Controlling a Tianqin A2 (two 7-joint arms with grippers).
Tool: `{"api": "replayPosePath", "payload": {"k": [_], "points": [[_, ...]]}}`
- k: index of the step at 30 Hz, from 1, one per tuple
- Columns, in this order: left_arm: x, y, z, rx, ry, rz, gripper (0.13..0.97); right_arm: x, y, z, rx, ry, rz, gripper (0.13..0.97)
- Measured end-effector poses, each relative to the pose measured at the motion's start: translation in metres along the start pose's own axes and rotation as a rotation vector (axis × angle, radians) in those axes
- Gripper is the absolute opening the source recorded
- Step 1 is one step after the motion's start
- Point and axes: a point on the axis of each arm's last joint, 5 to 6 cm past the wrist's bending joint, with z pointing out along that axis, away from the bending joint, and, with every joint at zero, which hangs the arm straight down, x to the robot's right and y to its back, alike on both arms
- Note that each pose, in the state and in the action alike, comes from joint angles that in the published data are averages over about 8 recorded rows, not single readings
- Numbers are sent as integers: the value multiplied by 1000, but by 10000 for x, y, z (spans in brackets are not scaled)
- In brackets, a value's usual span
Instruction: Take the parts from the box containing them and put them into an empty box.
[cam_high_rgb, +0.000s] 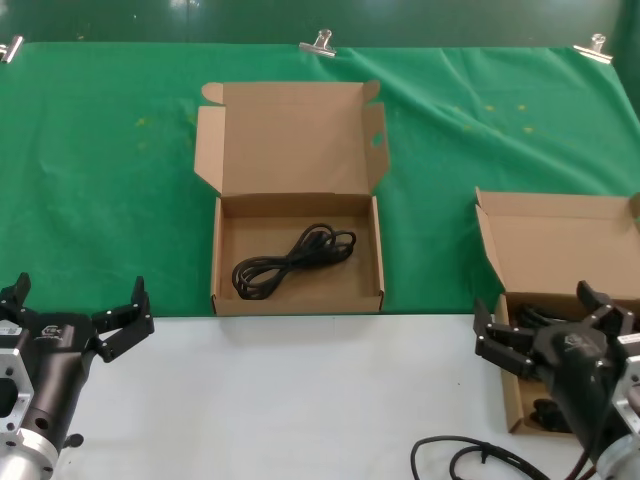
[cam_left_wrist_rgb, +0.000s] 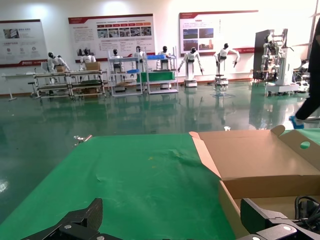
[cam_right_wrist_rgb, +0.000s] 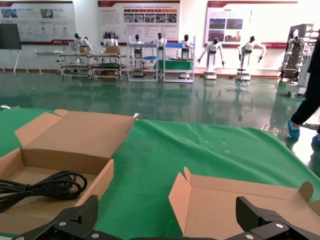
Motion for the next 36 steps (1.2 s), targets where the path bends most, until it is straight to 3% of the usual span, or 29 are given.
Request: {"api": "replayPosePath", "payload": {"k": [36], "points": [[0,0,0,0,0,0,966,0,0,0,0,0,0,966]]}}
